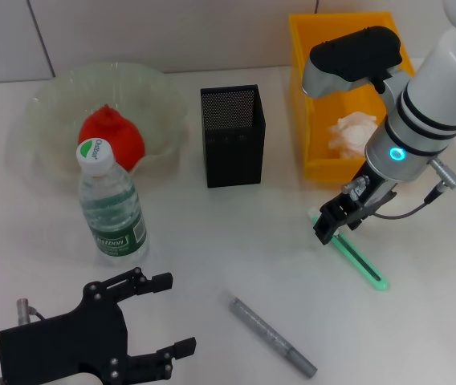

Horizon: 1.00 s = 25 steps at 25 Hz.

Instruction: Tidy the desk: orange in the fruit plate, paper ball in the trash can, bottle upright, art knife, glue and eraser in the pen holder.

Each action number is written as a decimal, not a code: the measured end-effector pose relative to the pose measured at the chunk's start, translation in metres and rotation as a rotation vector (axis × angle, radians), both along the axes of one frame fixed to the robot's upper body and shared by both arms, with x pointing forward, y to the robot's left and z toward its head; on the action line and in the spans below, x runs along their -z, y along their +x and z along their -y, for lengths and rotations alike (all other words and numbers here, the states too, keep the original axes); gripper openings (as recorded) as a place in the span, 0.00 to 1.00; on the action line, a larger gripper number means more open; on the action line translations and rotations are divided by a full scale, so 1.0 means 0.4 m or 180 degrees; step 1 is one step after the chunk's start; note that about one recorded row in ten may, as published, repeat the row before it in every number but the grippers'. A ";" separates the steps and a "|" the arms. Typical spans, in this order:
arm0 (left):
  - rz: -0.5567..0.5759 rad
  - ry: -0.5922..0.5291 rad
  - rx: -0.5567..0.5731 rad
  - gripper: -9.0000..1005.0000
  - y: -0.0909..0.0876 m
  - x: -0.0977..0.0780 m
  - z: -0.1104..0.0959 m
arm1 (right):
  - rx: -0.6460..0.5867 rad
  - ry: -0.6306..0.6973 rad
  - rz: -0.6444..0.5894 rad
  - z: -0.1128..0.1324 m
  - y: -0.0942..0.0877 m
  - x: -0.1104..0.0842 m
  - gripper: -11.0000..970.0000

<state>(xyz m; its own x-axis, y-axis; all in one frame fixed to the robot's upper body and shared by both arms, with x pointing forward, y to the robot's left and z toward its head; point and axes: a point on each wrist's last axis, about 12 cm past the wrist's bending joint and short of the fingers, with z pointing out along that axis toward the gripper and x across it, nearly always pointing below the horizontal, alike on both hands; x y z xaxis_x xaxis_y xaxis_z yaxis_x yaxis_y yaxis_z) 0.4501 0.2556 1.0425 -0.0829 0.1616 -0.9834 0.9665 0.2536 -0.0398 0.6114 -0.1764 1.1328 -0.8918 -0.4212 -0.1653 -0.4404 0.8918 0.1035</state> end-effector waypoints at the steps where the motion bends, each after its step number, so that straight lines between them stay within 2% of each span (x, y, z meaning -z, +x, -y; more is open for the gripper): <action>1: 0.0000 0.0000 0.0000 0.82 0.000 0.000 0.000 | -0.0001 0.0000 0.0000 0.000 0.000 0.000 0.54; 10: 0.0000 0.0000 0.0001 0.81 0.000 0.000 0.000 | 0.0004 0.0004 0.0005 0.001 0.001 0.002 0.53; 16: -0.0003 -0.0001 0.0001 0.81 0.000 0.000 0.000 | 0.0006 0.0001 -0.0008 0.002 0.000 0.005 0.48; 21: -0.0002 0.0000 0.0004 0.81 0.000 0.000 0.001 | 0.0005 -0.0005 -0.0019 0.004 -0.001 0.007 0.40; 25: -0.0004 0.0003 0.0007 0.81 0.000 0.001 0.001 | -0.0020 -0.0021 -0.0048 0.003 -0.001 0.012 0.40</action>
<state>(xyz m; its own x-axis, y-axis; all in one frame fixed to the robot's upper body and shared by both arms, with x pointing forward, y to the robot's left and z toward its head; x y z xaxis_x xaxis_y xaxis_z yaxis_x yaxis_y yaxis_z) 0.4502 0.2550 1.0422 -0.0837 0.1628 -0.9831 0.9670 0.2514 -0.0407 0.6110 -0.1778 1.1280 -0.8915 -0.4279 -0.1490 -0.4445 0.8897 0.1044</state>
